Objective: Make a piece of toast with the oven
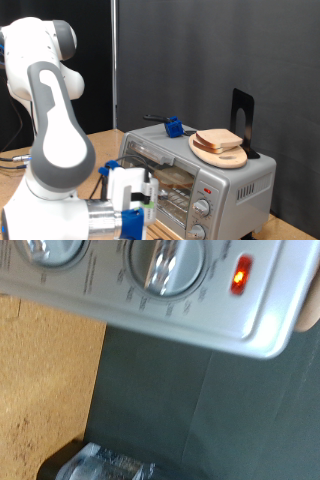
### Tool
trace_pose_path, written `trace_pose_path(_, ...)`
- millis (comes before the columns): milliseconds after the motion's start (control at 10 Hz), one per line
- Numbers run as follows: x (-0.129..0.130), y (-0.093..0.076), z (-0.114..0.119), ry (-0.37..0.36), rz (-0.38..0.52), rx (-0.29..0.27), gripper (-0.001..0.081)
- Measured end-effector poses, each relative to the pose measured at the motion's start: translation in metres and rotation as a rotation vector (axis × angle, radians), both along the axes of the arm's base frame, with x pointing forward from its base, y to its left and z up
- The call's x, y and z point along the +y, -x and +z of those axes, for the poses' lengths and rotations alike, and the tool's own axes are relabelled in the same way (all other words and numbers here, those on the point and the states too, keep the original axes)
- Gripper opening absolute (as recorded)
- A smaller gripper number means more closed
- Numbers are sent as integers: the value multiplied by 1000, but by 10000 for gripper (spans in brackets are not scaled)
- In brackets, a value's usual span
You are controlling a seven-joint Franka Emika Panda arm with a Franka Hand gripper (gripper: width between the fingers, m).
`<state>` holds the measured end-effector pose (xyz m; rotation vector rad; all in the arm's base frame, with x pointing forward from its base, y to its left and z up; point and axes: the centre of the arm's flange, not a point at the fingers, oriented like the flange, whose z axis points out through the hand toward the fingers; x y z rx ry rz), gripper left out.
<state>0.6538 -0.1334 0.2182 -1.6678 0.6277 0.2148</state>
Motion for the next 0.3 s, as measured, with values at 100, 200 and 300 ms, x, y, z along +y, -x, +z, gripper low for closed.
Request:
trace_pose_path(100, -11, 7, 7, 9, 22, 13, 808)
trace_pose_path(200, -22, 15, 12, 19, 34, 20, 808)
trace_pose_path(300, -32, 20, 18, 26, 31, 21, 808)
